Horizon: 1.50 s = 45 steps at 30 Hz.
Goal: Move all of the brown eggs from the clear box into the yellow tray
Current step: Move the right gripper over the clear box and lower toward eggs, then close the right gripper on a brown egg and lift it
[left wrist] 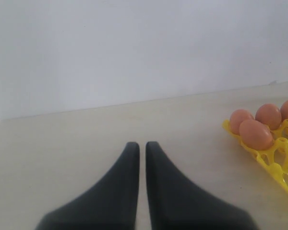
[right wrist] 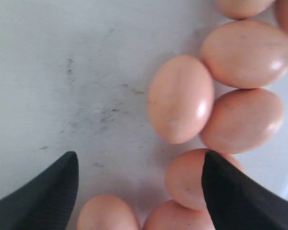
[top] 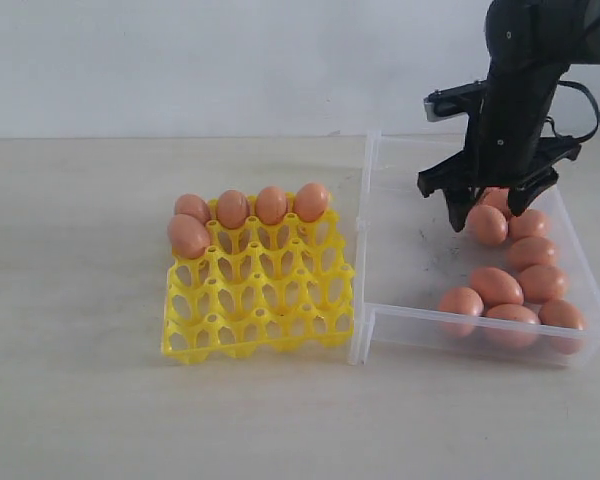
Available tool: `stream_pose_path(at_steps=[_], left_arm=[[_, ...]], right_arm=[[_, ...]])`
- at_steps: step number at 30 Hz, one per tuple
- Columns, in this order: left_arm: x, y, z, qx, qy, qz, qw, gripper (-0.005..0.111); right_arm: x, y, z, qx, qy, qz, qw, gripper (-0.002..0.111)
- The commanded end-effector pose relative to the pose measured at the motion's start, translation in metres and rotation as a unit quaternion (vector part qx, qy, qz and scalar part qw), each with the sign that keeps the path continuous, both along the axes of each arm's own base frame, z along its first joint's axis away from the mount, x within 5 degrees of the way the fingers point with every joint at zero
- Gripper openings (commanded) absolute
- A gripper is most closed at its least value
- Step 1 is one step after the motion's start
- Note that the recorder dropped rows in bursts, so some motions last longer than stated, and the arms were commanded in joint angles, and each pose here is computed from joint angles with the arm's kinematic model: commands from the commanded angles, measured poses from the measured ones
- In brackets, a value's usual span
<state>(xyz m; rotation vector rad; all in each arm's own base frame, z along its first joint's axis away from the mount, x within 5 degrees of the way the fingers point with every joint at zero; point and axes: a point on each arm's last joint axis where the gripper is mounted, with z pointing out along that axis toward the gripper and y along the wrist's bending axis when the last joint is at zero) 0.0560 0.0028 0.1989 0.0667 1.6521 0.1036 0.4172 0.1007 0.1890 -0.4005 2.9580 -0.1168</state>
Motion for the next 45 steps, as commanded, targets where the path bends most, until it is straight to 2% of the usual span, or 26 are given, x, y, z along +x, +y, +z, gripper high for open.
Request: stream_pose_path(at_steps=[1, 7, 11, 19, 23, 28, 30, 34, 37, 39, 43, 45], left_arm=[[0.0, 0.0, -0.001, -0.003, 0.0, -0.003, 1.0, 0.004], [0.0, 0.0, -0.001, -0.003, 0.0, -0.003, 1.0, 0.004], [0.0, 0.0, -0.001, -0.003, 0.0, -0.003, 1.0, 0.004], [0.0, 0.0, -0.001, -0.003, 0.0, -0.003, 1.0, 0.004], [0.0, 0.0, -0.001, -0.003, 0.0, -0.003, 1.0, 0.004], [0.0, 0.0, -0.001, -0.003, 0.0, -0.003, 1.0, 0.004], [0.0, 0.0, -0.001, -0.003, 0.0, -0.003, 1.0, 0.004], [0.0, 0.0, -0.001, -0.003, 0.0, -0.003, 1.0, 0.004], [0.0, 0.0, -0.001, -0.003, 0.0, -0.003, 1.0, 0.004], [0.0, 0.0, -0.001, -0.003, 0.0, -0.003, 1.0, 0.004], [0.0, 0.0, -0.001, -0.003, 0.0, -0.003, 1.0, 0.004], [0.0, 0.0, -0.001, -0.003, 0.0, -0.003, 1.0, 0.004]], right_arm=[[0.008, -0.01, 0.005, -0.034, -0.04, -0.019, 0.998, 0.062], [0.023, -0.015, -0.023, -0.03, -0.037, -0.026, 0.999, 0.062], [0.032, -0.023, -0.025, -0.007, -0.052, -0.046, 0.998, 0.062], [0.034, -0.025, -0.045, 0.02, -0.02, -0.046, 0.999, 0.061], [0.033, -0.025, -0.046, 0.02, -0.014, -0.047, 0.999, 0.042], [0.035, -0.026, -0.046, 0.013, -0.023, -0.03, 0.999, -0.001], [0.037, -0.025, -0.045, 0.015, -0.037, -0.017, 0.999, 0.0], [0.046, -0.019, -0.043, 0.048, -0.099, 0.004, 0.994, 0.0], [0.05, -0.014, -0.041, 0.085, -0.174, 0.008, 0.981, 0.0], [0.049, -0.014, -0.04, 0.104, -0.246, 0.003, 0.964, 0.0], [0.034, -0.019, -0.034, 0.124, -0.404, -0.01, 0.906, 0.0], [0.02, -0.023, -0.039, 0.122, -0.451, -0.005, 0.884, 0.0]])
